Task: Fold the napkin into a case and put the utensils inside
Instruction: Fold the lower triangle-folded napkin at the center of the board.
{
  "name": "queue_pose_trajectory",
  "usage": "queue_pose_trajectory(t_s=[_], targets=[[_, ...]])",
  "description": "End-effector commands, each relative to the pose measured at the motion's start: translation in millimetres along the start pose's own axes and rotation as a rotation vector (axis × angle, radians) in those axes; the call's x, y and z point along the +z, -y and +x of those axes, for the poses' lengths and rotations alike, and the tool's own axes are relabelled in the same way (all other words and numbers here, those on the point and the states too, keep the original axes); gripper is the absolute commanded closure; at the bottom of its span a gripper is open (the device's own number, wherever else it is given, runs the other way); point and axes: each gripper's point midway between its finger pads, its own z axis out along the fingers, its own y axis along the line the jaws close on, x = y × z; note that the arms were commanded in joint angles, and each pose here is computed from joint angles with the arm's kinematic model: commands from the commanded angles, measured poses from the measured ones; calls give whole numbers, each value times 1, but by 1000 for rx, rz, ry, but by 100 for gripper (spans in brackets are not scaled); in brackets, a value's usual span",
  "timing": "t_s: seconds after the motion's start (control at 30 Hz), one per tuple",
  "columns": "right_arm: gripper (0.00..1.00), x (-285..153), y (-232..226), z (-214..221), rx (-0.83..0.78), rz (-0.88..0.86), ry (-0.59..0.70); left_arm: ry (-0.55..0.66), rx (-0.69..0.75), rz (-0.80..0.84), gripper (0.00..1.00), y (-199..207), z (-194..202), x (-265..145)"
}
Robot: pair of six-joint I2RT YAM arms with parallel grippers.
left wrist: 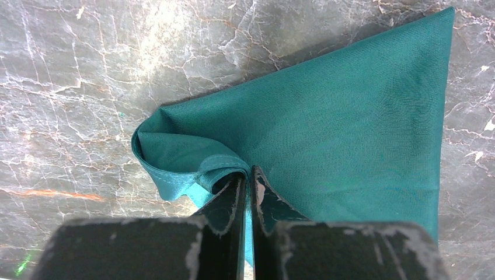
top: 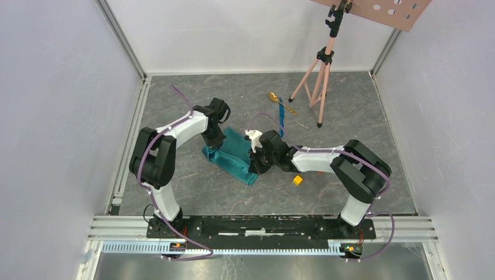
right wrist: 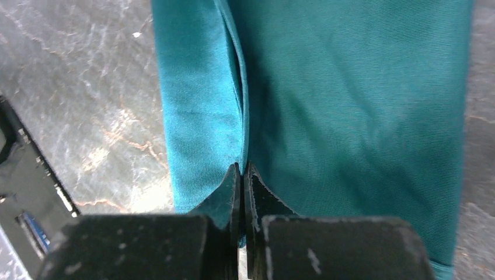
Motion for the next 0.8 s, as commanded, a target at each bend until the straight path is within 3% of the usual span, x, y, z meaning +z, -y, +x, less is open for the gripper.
queue_pose_trajectory(t_s=[0.0,0.2,0.33,0.43,0.5,0.67,0.77], targets=[[100,0,12,-25,-51,86,54,45,63,97,89,18,-19,-15],[100,2,16,-21,-52,94,40,73,113,270,40,36,-25,-55],[100,2,15,-23,-55,90,42,110,116,352,28,30,-32,-83],[100,1,15,-24,-56,92,43,96,79,390,28,9,-35,-87],[100,1,15,-26,-56,90,45,91,29,406,34,-11,-40,-83],[97,1,15,-27,-51,89,49,6,-53,475,68,-34,-31,-61],[96,1,15,-28,-50,87,47,-36,-66,481,79,-35,-23,-49]])
